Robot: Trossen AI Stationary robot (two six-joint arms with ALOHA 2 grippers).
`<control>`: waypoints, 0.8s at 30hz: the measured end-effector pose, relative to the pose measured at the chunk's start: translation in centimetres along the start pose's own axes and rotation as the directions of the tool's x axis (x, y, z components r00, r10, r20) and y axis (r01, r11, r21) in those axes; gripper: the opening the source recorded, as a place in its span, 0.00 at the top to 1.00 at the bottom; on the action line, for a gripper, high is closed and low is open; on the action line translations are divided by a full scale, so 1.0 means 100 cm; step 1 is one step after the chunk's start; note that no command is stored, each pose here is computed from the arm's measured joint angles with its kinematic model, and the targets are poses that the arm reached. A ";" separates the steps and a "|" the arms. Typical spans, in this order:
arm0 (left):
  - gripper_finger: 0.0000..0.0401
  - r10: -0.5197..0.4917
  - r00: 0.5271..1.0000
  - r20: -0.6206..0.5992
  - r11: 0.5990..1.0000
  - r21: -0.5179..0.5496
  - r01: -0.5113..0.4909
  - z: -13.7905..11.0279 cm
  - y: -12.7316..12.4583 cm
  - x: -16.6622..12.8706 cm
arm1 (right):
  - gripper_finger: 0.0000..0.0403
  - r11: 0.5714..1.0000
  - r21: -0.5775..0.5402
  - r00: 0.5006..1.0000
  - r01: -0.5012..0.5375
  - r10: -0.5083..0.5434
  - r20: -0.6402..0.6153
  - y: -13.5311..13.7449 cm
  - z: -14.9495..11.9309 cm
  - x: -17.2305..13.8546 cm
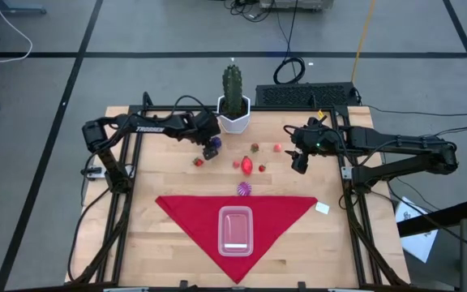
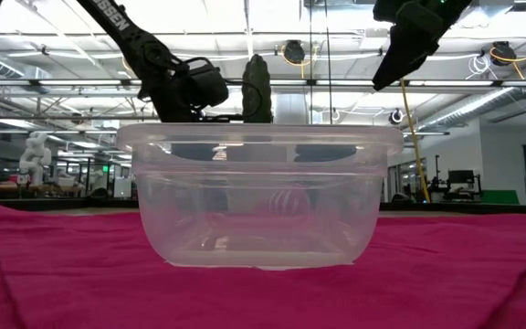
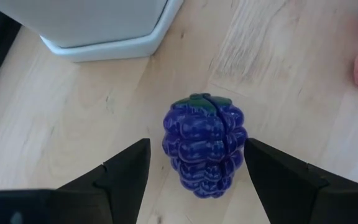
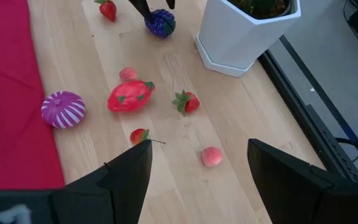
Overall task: Pick and placing Produce into tupperware
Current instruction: Put the blackberry into the transparent bin
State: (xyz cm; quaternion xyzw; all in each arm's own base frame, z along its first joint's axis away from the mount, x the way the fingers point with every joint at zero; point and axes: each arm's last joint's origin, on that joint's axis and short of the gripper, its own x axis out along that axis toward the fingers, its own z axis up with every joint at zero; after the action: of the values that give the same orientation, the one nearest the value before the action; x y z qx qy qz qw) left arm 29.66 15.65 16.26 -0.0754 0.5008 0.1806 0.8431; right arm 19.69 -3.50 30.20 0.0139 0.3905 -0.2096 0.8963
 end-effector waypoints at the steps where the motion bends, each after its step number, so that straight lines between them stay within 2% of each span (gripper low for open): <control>1: 0.34 0.000 1.000 0.000 1.000 0.000 0.000 0.000 0.000 0.000 | 0.37 1.000 0.000 1.000 0.000 0.000 0.000 0.000 0.000 0.000; 24: 0.34 -0.027 1.000 0.010 0.999 -0.023 0.027 0.000 -0.002 0.014 | 0.37 1.000 0.022 1.000 -0.001 0.001 0.000 0.000 0.000 0.000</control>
State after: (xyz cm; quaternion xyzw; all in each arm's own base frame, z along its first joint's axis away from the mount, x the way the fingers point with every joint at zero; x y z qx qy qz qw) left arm 30.36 15.79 15.07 -0.0908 0.4935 0.1753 0.8470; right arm 19.68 -3.50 30.20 0.0242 0.3884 -0.2135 0.8961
